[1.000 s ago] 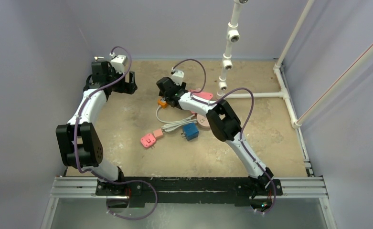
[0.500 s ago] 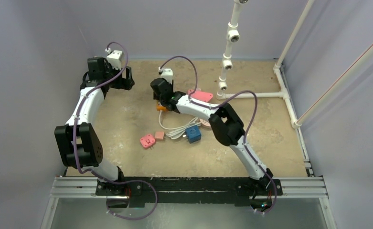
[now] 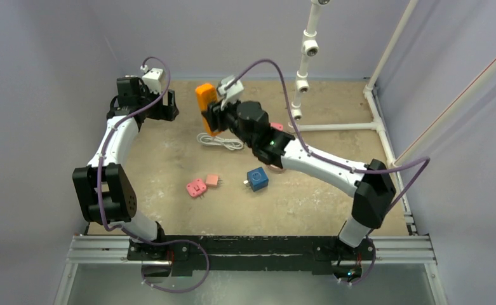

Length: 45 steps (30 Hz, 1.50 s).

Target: Insert the plug

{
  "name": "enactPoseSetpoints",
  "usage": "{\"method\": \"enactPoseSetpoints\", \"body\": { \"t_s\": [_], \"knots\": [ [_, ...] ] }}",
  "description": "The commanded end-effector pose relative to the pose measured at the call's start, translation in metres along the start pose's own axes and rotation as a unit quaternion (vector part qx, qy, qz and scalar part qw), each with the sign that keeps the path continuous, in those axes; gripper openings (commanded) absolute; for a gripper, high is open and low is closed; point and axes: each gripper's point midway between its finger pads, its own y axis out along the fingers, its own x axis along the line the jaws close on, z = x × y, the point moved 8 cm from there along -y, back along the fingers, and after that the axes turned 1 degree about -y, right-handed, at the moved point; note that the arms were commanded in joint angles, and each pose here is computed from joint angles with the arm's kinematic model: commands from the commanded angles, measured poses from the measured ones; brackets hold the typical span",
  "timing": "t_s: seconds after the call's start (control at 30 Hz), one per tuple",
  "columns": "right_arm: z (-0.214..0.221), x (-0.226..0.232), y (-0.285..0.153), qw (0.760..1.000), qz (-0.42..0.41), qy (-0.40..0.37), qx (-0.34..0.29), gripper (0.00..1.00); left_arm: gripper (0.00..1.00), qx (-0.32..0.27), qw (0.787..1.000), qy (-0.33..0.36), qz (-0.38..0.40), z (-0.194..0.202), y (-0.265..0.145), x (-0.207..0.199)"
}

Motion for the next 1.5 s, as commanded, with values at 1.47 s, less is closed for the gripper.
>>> {"method": "enactPoseSetpoints", "body": {
  "t_s": [1.47],
  "knots": [
    [0.234,0.142,-0.096,0.799,-0.449,-0.279,0.286,0.38,0.8,0.029,0.998,0.001,0.054,0.01,0.004,-0.007]
  ]
}}
